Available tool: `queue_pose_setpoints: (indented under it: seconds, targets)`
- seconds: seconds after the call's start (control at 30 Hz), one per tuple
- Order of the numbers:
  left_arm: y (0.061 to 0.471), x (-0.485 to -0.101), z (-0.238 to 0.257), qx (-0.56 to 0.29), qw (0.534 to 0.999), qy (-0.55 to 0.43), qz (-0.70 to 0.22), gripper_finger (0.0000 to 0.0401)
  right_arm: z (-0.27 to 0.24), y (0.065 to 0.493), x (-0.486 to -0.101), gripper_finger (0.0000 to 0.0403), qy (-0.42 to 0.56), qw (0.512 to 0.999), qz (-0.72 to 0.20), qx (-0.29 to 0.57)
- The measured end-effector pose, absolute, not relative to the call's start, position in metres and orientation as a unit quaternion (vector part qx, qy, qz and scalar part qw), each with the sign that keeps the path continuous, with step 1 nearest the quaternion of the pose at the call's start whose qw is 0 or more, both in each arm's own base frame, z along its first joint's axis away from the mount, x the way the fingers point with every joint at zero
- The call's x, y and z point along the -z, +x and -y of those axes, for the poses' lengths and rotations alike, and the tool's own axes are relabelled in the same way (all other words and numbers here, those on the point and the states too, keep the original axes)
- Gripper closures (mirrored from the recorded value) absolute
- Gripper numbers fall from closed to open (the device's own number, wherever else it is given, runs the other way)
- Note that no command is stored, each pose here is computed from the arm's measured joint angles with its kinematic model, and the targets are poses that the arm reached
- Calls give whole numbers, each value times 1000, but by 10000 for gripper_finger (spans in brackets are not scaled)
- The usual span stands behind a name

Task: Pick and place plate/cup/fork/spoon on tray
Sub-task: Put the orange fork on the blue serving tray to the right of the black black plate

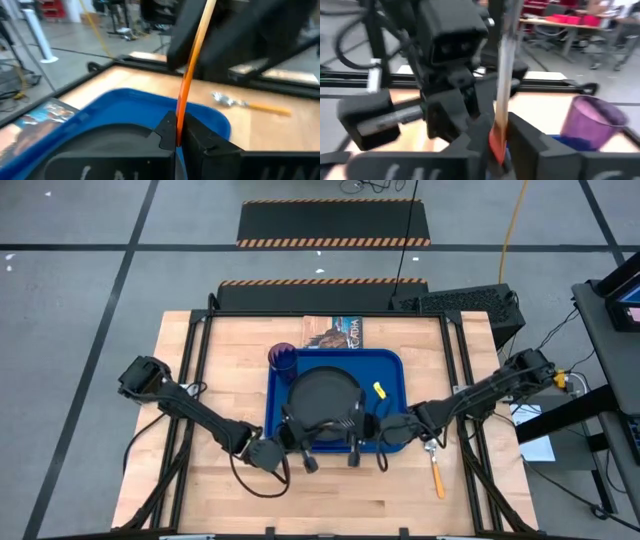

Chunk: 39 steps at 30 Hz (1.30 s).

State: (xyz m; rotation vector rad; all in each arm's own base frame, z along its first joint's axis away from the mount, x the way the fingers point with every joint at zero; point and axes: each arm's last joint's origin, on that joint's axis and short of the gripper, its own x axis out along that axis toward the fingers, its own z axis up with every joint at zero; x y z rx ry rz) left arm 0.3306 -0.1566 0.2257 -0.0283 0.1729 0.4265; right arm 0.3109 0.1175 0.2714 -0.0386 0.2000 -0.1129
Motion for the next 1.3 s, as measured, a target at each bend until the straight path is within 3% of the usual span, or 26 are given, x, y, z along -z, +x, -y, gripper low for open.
queue_pose_setpoints:
  seconds: [0.27,0.43,0.6,0.83,1.3]
  targets:
    - [329,-230,146,-310,948,-44,-52,394,-122,307,-280,235,-29,986,-56,156]
    - [341,-213,135,-339,937,-73,-50,395,-125,303,-287,205,-7,976,-20,215]
    - [354,-194,132,-347,932,-95,-31,393,-124,301,-286,203,-18,961,-25,275]
    - [363,-179,133,-352,931,-99,-7,395,-123,301,-285,218,-24,960,-32,277]
    - [366,-176,128,-358,929,-96,-8,391,-108,313,-272,283,-26,952,-46,303]
